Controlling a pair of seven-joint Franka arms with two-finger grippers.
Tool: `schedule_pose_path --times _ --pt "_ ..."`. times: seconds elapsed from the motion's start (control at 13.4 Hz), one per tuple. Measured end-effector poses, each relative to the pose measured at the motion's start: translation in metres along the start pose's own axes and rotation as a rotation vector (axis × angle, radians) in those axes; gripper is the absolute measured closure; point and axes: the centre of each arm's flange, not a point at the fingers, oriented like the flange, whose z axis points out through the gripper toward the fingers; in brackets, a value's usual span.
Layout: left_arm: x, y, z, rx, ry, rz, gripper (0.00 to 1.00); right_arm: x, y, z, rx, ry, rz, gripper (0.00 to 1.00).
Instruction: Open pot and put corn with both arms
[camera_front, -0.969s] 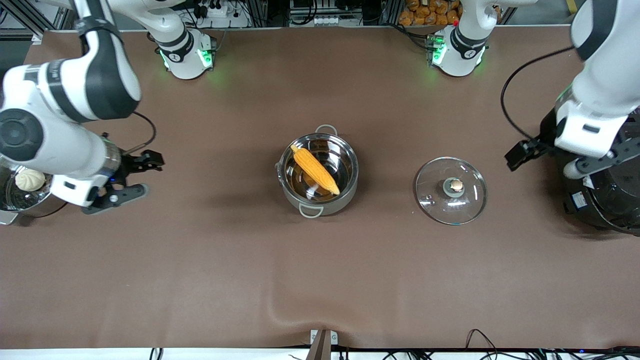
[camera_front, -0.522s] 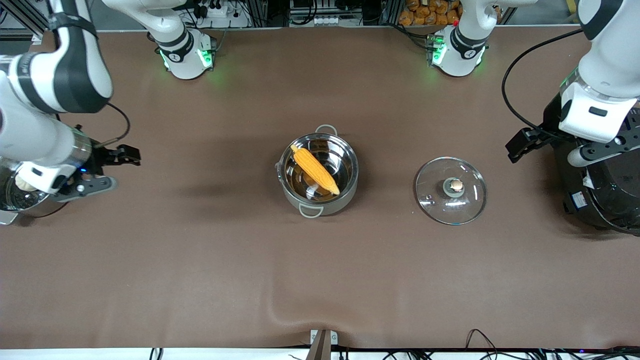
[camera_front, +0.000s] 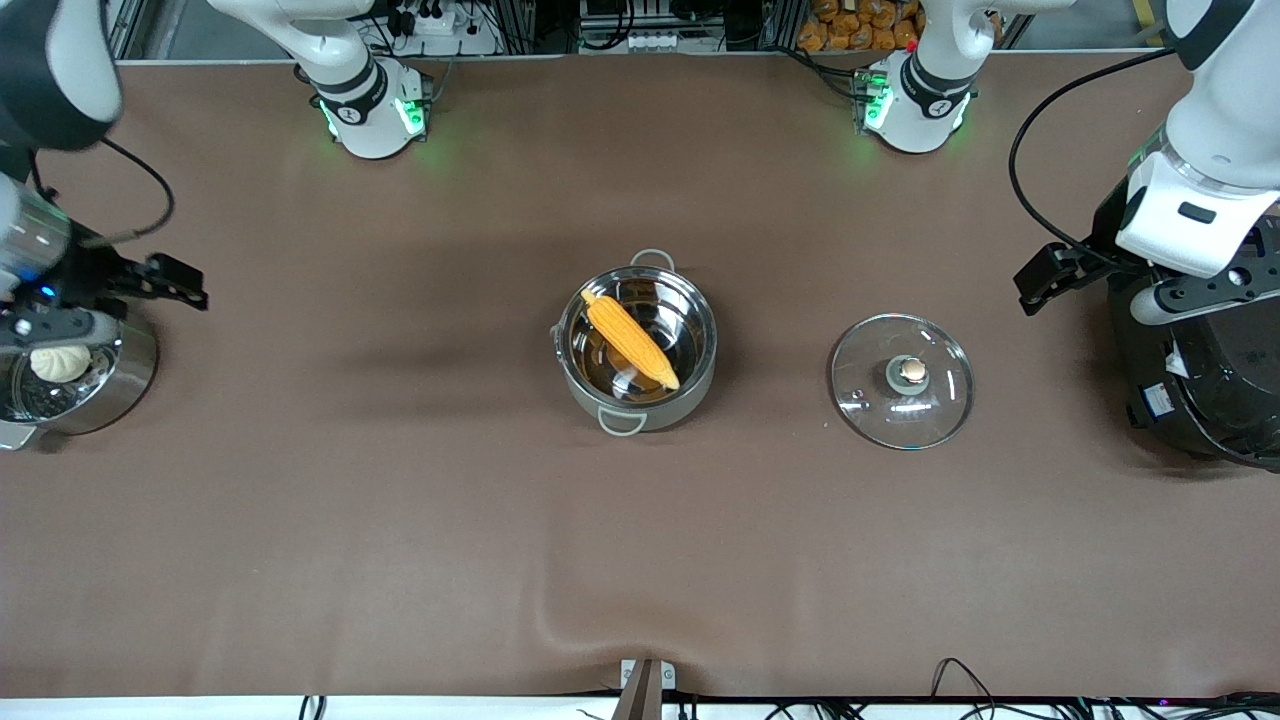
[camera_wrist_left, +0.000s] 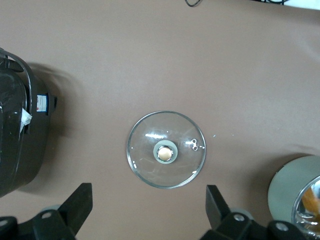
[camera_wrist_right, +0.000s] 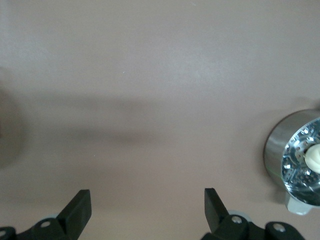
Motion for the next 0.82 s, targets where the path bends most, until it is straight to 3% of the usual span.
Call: schedule_pose_path --times 0.45,0.82 --pt "-0.008 -0.003 0.005 0.018 -0.074 0.107 0.0 -0.018 0.026 -0.053 0.017 0.011 0.073 0.0" --pt "-0.014 -0.016 -0.008 0.003 -0.09 0.233 0.0 -0.018 0.023 -0.061 0.014 0.019 0.064 0.0"
